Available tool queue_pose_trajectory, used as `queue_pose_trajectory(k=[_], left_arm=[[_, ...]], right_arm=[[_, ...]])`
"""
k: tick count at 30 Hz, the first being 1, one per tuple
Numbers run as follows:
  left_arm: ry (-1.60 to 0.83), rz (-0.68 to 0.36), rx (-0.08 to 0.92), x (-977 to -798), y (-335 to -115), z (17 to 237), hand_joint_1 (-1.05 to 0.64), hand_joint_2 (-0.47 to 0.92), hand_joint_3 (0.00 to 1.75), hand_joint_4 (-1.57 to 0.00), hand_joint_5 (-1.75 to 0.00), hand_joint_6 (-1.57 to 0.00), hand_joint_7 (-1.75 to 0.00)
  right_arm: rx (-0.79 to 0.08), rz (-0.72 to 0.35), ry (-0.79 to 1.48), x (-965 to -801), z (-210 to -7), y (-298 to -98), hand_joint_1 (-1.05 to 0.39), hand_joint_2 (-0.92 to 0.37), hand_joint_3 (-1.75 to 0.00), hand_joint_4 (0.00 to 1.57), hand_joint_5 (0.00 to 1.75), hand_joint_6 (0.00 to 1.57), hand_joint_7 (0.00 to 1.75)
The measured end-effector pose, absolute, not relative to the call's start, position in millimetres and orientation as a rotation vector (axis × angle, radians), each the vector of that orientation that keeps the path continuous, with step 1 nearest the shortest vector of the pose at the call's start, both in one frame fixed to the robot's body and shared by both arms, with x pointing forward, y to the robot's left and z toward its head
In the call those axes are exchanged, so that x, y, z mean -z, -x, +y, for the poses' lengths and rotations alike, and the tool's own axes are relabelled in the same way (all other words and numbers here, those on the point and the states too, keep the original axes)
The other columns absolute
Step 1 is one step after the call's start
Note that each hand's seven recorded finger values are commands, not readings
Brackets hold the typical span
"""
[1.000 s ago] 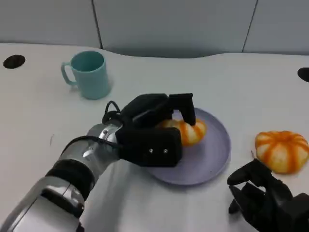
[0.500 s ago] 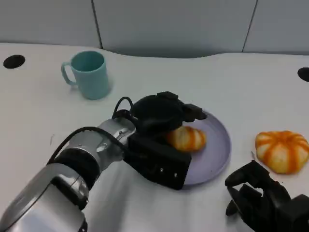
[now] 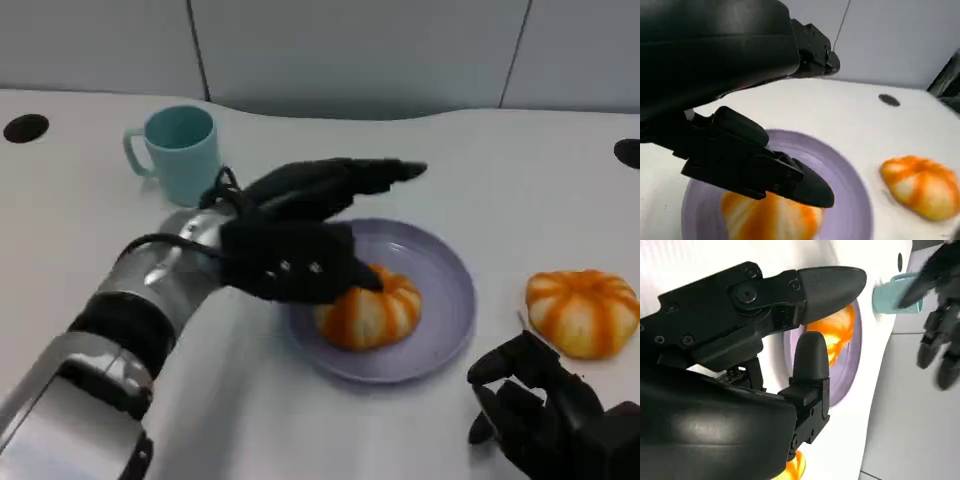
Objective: Grasp the bread from the table and place it into the plate.
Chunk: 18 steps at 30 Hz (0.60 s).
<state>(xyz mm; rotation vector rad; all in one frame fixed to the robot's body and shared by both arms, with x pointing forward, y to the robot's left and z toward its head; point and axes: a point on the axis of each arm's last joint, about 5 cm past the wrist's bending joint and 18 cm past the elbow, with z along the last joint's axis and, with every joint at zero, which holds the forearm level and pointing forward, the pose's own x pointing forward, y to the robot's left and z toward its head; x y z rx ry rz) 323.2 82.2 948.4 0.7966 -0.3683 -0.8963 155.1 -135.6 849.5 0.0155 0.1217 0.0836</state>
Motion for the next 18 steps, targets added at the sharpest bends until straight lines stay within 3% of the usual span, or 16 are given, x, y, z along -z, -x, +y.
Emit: queue_pose_trajectory(k=[5, 8, 9, 13, 15, 16, 17, 18], left_arm=[[-0.461, -0.256, 0.93, -938.1, -316.4, 115.9, -0.81, 0.92, 0.06, -0.07, -0.04, -0.16, -0.03], [-0.262, -0.216, 0.901, -929.1, -306.8, 137.3, -0.78, 0.92, 0.13, -0.24, -0.14, -0.27, -0.08], [-0.211, -0.219, 0.875, -925.2, -302.1, 143.6, -0.73, 0.92, 0.16, -0.38, -0.23, -0.36, -0.12], [0.02, -0.211, 0.724, -901.8, -277.1, 165.6, -0.6, 0.92, 0.2, -0.32, -1.04, -0.53, -0.21], [0.121, -0.17, 0.664, -889.7, -265.7, 172.3, -0.59, 0.92, 0.2, -0.31, -1.15, -0.55, -0.23], [0.153, -0.153, 0.642, -885.4, -261.5, 174.4, -0.57, 0.92, 0.21, -0.22, -1.49, -0.38, -0.78], [0.177, -0.145, 0.612, -882.1, -257.1, 177.6, -0.56, 0.92, 0.21, -0.19, -1.62, -0.28, -1.04], [0.195, -0.146, 0.576, -879.2, -252.6, 181.0, -0.56, 0.92, 0.21, -0.17, -1.68, -0.23, -1.18]], right_arm=[[-0.083, 0.12, -0.014, -849.9, -136.5, -155.3, -0.29, -0.92, -0.33, 0.58, 1.75, 0.34, 1.75], [-0.083, 0.12, -0.012, -849.8, -137.4, -155.0, -0.28, -0.92, -0.33, 0.6, 1.75, 0.35, 1.75], [-0.083, 0.12, -0.012, -849.9, -137.5, -155.0, -0.28, -0.92, -0.33, 0.6, 1.75, 0.35, 1.75], [-0.081, 0.127, -0.013, -850.0, -138.2, -154.3, -0.29, -0.92, -0.33, 0.6, 1.75, 0.35, 1.75], [-0.079, 0.135, -0.014, -849.7, -138.7, -153.9, -0.29, -0.92, -0.32, 0.6, 1.75, 0.35, 1.75], [-0.078, 0.136, -0.014, -849.7, -138.9, -153.9, -0.28, -0.92, -0.32, 0.6, 1.75, 0.35, 1.75], [-0.081, 0.135, -0.014, -850.0, -138.8, -154.2, -0.28, -0.92, -0.32, 0.6, 1.75, 0.35, 1.75], [-0.083, 0.134, -0.014, -850.2, -138.9, -154.2, -0.28, -0.92, -0.32, 0.59, 1.75, 0.35, 1.75]])
